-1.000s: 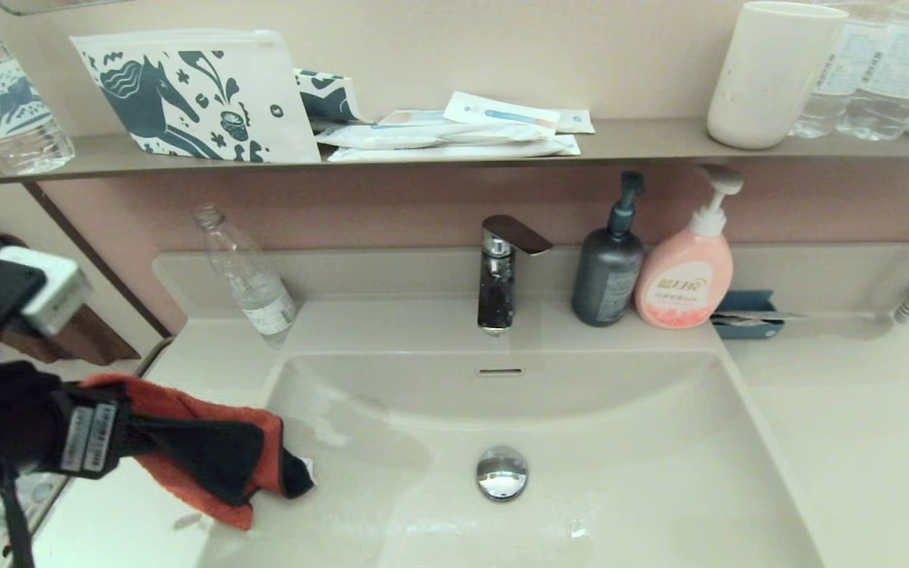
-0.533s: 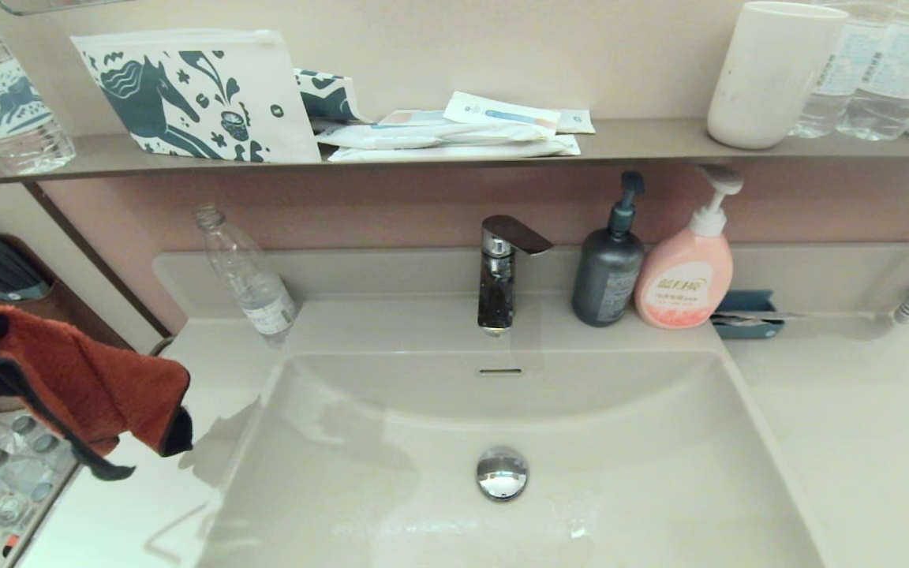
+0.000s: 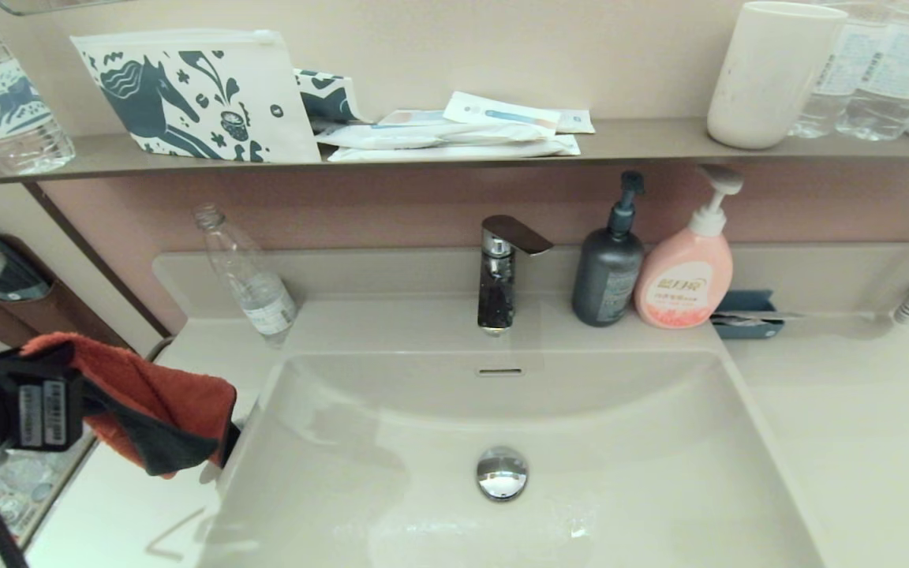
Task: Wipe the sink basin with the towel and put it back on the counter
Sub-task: Wipe the sink
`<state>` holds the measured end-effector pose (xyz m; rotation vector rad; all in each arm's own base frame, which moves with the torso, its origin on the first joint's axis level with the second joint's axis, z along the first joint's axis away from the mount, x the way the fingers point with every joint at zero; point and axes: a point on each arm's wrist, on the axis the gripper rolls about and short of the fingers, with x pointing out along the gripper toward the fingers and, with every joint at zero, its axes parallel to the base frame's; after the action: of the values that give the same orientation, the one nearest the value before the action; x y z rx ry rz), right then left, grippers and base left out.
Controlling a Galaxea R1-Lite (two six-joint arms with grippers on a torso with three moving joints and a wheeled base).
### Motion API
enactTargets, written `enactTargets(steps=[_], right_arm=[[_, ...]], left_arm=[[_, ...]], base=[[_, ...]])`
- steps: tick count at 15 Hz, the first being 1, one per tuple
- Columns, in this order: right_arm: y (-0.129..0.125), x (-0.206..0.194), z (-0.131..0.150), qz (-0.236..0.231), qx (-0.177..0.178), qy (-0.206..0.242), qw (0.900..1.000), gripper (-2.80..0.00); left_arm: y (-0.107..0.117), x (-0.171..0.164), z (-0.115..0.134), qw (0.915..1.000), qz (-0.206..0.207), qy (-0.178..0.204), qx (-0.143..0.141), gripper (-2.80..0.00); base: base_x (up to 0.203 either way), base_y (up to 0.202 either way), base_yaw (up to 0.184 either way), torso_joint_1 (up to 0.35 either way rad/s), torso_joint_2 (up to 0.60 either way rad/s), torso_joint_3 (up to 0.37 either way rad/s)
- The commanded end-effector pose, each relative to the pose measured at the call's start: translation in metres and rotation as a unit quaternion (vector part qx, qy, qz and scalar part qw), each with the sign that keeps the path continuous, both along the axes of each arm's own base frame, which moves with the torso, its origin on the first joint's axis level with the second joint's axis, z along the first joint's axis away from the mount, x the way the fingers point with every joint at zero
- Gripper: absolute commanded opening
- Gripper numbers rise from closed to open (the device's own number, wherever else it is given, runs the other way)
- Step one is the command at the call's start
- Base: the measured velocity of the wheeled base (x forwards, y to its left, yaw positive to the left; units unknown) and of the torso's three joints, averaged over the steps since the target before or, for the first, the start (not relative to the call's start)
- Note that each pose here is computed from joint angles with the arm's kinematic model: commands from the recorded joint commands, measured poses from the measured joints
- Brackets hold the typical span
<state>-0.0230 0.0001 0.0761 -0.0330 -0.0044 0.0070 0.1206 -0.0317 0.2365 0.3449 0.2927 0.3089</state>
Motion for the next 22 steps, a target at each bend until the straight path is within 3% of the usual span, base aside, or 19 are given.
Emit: enactTargets(steps=[1,3,6,7,11,12,14,16,17,18,22], right_arm=[[0.0,0.0,0.0,0.0,0.0,0.001,1.0,-2.8],[0.0,0.0,0.0,0.0,0.0,0.001,1.0,-2.8],[0.0,0.0,0.0,0.0,0.0,0.001,1.0,-2.8],[0.0,0.0,0.0,0.0,0.0,0.001,1.0,-2.8],[0.0,0.0,0.0,0.0,0.0,0.001,1.0,-2.8],[0.0,0.0,0.0,0.0,0.0,0.001,1.0,-2.8],[0.0,0.0,0.0,0.0,0.0,0.001,1.0,-2.8],[0.0,0.0,0.0,0.0,0.0,0.001,1.0,-2.8],[0.0,0.0,0.0,0.0,0.0,0.001,1.0,-2.8],[0.0,0.0,0.0,0.0,0.0,0.001,1.0,-2.8],[0.0,0.0,0.0,0.0,0.0,0.001,1.0,-2.8]], left_arm=[[0.002,0.031,-0.023,0.9994,0.029,0.02,0.003,-2.8],[0.014,0.053,-0.036,0.9986,0.043,0.03,-0.008,-2.8],[0.02,0.06,-0.048,0.9988,0.023,0.038,-0.021,-2.8],[0.022,0.064,-0.052,0.9984,0.028,0.045,-0.022,0.0],[0.024,0.066,-0.054,0.999,0.017,0.032,-0.027,0.0],[0.023,0.064,-0.054,0.999,0.016,0.035,-0.022,0.0],[0.024,0.061,-0.066,0.997,0.012,0.076,0.006,0.0],[0.024,0.058,-0.063,0.9976,0.012,0.069,0.003,0.0],[0.022,0.053,-0.059,0.9984,0.006,0.056,0.002,-0.2],[0.02,0.046,-0.057,0.9989,-0.003,0.047,0.001,-2.8],[0.019,0.018,-0.048,0.9992,-0.03,0.025,-0.008,-2.8]], base=[[0.0,0.0,0.0,0.0,0.0,0.0],[0.0,0.0,0.0,0.0,0.0,0.0],[0.0,0.0,0.0,0.0,0.0,0.0],[0.0,0.0,0.0,0.0,0.0,0.0],[0.0,0.0,0.0,0.0,0.0,0.0],[0.0,0.0,0.0,0.0,0.0,0.0],[0.0,0.0,0.0,0.0,0.0,0.0],[0.0,0.0,0.0,0.0,0.0,0.0],[0.0,0.0,0.0,0.0,0.0,0.0],[0.0,0.0,0.0,0.0,0.0,0.0],[0.0,0.0,0.0,0.0,0.0,0.0]])
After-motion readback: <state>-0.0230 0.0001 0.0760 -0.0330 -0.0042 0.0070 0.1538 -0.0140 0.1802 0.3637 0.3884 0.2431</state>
